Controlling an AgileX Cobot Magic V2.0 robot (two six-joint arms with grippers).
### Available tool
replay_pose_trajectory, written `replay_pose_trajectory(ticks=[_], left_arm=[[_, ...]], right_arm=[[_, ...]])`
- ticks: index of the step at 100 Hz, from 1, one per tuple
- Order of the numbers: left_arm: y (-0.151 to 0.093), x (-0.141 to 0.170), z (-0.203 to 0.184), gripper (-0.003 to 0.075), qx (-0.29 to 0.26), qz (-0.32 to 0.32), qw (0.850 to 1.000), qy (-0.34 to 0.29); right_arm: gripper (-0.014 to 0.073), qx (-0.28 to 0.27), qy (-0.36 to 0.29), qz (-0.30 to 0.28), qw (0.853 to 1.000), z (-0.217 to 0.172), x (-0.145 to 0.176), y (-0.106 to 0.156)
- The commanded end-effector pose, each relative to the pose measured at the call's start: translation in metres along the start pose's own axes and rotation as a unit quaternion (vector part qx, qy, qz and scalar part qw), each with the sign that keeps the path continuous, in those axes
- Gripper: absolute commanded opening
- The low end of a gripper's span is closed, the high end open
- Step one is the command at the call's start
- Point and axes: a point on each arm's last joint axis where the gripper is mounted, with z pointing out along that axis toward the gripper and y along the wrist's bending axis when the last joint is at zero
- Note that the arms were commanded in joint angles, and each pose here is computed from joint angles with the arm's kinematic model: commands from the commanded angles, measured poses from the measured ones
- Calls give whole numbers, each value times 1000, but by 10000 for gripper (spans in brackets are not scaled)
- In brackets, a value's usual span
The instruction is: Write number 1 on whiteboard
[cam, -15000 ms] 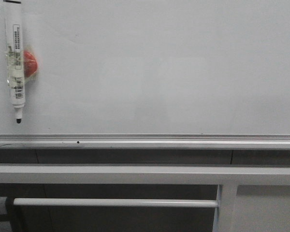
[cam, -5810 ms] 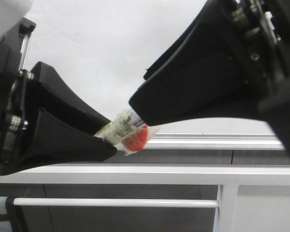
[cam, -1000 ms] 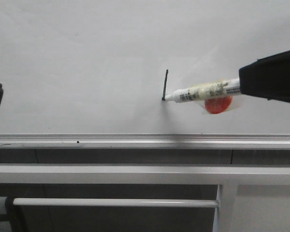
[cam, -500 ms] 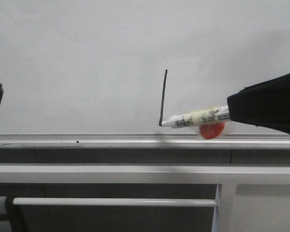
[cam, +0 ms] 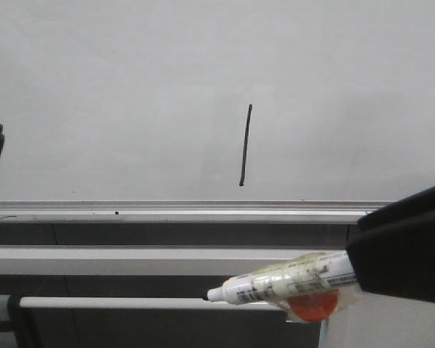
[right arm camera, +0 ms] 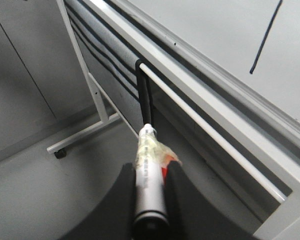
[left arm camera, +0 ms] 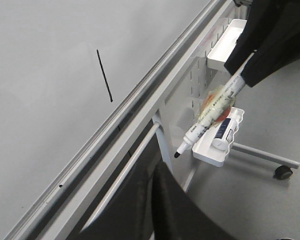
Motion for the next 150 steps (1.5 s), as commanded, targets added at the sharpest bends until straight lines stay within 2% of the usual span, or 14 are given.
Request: replay_pose_trajectory(ticks=[1, 12, 19, 35, 48, 57, 69, 92, 116, 150], left_arm=[[4, -15, -2, 99, -14, 16, 999, -47], [4, -15, -2, 283, -16, 35, 998, -48], [4, -16, -2, 348, -18, 50, 997, -49], [5, -19, -1, 349, -25, 103, 992, -64], [4, -15, 13, 349, -18, 137, 990, -39], [3, -13, 24, 349, -10, 140, 990, -34], [1, -17, 38, 349, -4, 140, 988, -62], [-2, -17, 51, 349, 9, 168, 984, -61], [0, -25, 66, 349, 12, 168, 984, -55], [-2, -22, 77, 348, 20, 170, 984, -50]], right_arm=[[-43, -1, -41, -5, 999, -3, -27, 1], [-43, -11, -36, -8, 999, -6, -44, 3], [-43, -15, -31, -12, 999, -6, -55, 3], [-43, -27, 12, -14, 999, 4, -71, 6], [-43, -26, 18, -18, 999, 15, -84, 6], [-43, -24, 19, -28, 999, 21, -90, 5], [-43, -23, 16, -28, 999, 22, -94, 5], [-43, 8, 26, -12, 1000, 21, -97, -11], [-43, 8, 25, -12, 1000, 20, -97, -10], [-43, 3, 26, -13, 1000, 15, -108, -9]])
